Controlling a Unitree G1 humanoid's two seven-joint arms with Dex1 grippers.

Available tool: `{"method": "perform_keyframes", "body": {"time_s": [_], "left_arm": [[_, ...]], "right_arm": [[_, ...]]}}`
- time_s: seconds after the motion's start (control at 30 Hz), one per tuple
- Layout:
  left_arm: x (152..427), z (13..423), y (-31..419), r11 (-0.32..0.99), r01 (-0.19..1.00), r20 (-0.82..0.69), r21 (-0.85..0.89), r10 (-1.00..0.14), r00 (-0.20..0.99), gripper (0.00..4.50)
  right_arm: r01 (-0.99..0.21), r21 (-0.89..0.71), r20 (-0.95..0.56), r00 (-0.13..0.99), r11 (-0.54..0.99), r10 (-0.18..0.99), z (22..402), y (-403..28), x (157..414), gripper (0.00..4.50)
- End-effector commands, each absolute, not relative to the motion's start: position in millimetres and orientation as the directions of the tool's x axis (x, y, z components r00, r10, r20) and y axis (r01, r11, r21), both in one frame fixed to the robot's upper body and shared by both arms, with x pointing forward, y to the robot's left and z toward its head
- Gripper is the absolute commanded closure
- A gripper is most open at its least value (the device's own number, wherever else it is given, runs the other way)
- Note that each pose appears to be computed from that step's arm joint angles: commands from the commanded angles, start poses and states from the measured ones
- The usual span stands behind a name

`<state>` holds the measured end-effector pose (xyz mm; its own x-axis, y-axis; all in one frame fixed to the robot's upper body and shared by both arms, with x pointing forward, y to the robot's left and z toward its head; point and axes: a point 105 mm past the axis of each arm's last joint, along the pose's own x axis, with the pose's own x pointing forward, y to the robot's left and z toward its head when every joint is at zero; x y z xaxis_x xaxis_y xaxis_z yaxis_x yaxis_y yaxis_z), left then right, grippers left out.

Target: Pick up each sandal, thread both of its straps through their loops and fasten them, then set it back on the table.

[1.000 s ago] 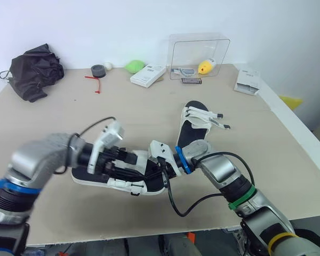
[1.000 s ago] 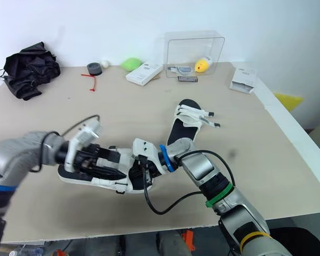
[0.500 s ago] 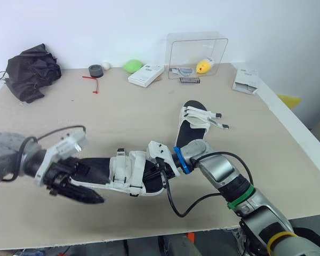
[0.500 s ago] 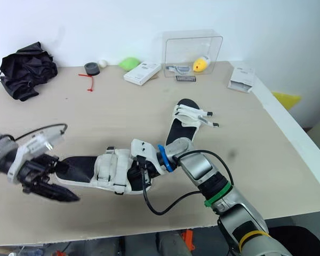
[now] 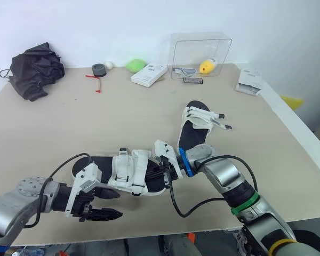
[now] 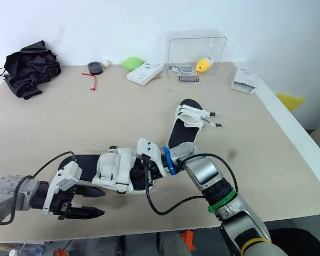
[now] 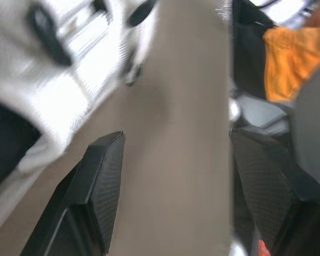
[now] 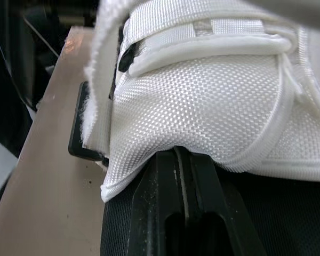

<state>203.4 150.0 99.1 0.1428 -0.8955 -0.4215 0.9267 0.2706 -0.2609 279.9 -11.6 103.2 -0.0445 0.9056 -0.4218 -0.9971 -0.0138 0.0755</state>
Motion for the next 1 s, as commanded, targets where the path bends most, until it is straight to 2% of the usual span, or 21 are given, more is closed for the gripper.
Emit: {"method": "perform_keyframes", "body": {"time_s": [0.03,0.57,1.0], "left_arm": [[208,104,142,0.278,0.938,-0.380,-0.209,-0.907,0.184,1.29],[219,106,123,0.293,0.940,-0.273,-0.177,-0.932,0.239,1.29],[225,104,110,0.236,0.944,-0.194,-0.230,-0.962,0.193,1.29]], "right_arm": [[-0.995,0.080,-0.409,0.025,0.063,0.912,107,-22,285,4.50],[-0.995,0.075,-0.415,0.024,0.060,0.910,106,-22,281,4.50],[-0.995,0.081,-0.426,0.011,0.050,0.905,104,-21,281,4.50]]}}
